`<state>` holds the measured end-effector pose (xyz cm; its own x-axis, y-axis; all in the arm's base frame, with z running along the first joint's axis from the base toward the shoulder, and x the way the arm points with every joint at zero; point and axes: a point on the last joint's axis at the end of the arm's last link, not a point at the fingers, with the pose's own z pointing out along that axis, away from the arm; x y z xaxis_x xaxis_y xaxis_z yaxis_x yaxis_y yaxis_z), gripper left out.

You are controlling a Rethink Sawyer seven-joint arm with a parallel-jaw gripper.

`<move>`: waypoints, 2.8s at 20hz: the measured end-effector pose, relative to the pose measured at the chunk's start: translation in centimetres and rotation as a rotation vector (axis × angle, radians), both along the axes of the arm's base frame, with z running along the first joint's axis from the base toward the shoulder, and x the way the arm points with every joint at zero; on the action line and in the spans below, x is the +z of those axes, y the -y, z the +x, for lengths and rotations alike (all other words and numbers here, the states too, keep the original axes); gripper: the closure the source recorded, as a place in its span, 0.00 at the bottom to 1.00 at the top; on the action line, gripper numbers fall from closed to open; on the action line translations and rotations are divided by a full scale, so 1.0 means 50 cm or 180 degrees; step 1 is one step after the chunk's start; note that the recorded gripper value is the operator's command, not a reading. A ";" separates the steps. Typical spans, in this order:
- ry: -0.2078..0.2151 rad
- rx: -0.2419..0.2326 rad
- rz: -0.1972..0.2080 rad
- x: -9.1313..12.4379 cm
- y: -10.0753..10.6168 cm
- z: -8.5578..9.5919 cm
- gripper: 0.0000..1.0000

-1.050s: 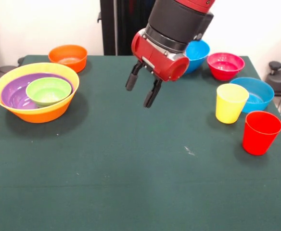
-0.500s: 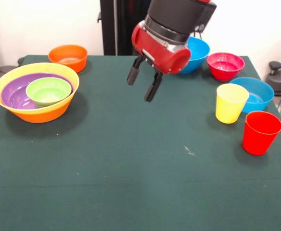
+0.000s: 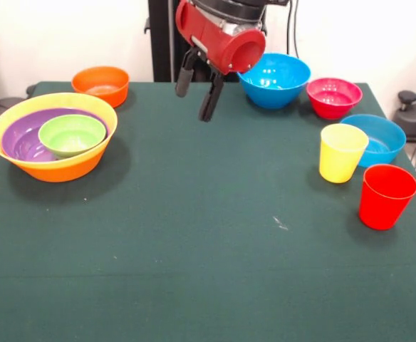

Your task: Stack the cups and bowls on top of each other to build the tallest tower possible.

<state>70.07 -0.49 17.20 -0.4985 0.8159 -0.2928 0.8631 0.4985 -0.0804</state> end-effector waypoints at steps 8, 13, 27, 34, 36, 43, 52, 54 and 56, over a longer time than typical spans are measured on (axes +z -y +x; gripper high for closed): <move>-0.0071 0.0021 0.0063 0.008 -0.032 0.001 0.00; -0.0046 0.0049 0.0112 0.010 -0.069 0.012 0.00; 0.0003 0.0050 0.0070 0.007 -0.195 0.078 0.00; -0.0021 -0.0188 0.0021 -0.019 -0.233 0.101 0.00; -0.0025 -0.0239 -0.0002 -0.032 -0.241 0.106 0.00; -0.0052 -0.0316 -0.0018 -0.066 -0.250 0.107 0.00; -0.0164 -0.0480 0.0027 -0.035 -0.232 0.022 0.00; -0.0188 -0.0580 0.0067 -0.010 -0.216 -0.020 0.00; -0.0211 -0.0658 0.0099 0.011 -0.204 -0.052 0.00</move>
<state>67.47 9.70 17.73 -0.3371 0.9109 -0.2380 0.9405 0.3147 -0.1278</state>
